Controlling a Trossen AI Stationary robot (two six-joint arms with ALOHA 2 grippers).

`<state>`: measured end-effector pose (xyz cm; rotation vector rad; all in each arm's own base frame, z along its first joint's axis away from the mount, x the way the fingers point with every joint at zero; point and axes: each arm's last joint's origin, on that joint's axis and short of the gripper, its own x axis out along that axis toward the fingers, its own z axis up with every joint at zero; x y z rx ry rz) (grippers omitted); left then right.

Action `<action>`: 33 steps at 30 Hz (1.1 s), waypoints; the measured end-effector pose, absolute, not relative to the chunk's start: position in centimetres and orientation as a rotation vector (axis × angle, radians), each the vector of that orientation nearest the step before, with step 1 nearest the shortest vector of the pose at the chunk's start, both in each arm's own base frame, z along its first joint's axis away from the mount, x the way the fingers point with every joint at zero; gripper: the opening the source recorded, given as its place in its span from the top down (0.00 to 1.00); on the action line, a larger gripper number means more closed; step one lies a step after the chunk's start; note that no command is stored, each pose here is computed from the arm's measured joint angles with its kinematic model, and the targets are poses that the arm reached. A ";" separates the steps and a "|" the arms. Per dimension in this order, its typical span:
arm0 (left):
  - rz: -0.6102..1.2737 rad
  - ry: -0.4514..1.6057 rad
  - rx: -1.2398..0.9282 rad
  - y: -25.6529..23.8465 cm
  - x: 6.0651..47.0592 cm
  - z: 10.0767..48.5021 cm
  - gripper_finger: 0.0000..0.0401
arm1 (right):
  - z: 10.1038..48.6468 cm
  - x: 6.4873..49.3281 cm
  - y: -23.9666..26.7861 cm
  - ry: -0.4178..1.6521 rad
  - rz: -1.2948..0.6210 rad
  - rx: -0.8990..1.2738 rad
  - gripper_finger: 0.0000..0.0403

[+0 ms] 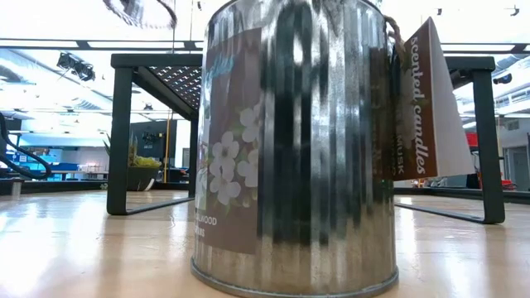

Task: Pick & Place candle stick holders
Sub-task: Put the pink candle holder on the shelf aligned with the pink candle holder

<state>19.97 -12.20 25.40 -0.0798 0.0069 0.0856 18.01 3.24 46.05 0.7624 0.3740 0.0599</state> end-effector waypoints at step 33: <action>0.037 -0.034 -0.201 -9.4 26.7 20.6 0.67 | 46.0 18.0 3.2 0.372 0.061 0.726 0.69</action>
